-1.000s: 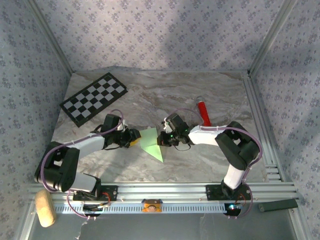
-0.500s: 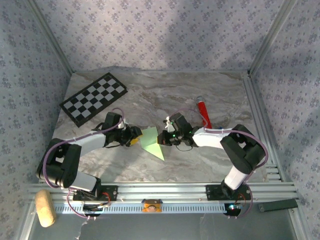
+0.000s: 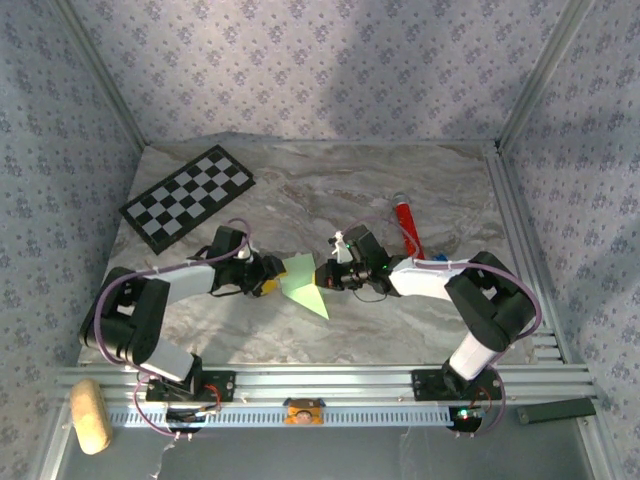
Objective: Fold a paper plane with a square sheet of paper (pick it up from the middle)
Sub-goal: Fourth fold the wing at the center of the table.
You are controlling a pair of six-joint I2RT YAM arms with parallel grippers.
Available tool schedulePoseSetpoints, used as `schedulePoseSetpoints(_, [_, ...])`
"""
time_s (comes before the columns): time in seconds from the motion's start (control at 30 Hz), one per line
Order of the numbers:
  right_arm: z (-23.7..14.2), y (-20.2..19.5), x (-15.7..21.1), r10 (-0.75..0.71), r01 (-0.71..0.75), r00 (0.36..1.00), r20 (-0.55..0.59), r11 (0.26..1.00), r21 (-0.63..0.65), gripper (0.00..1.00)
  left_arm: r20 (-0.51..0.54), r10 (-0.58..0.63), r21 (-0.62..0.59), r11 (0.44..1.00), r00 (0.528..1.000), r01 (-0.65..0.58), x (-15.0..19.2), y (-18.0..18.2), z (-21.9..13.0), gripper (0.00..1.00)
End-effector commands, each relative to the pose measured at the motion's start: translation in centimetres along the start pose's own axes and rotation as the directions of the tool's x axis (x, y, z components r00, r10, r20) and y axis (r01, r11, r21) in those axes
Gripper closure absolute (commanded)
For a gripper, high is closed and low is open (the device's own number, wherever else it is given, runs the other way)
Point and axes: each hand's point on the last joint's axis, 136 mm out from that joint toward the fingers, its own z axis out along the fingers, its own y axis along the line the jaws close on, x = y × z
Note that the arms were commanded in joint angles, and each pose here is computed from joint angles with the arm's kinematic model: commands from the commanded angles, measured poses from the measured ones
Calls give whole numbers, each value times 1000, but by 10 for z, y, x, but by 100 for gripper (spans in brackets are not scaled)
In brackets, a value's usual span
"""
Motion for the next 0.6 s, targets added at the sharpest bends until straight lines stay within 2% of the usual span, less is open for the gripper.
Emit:
schedulePoseSetpoints(0.0, [-5, 6, -1, 4, -3, 1000, 8, 1000, -31, 99, -9, 20, 54, 998, 1000, -20, -5, -18, 1, 50])
schedulePoseSetpoints(0.57, [-9, 9, -1, 5, -4, 1000, 14, 998, -56, 99, -9, 15, 19, 1000, 1000, -15, -5, -10, 9, 50])
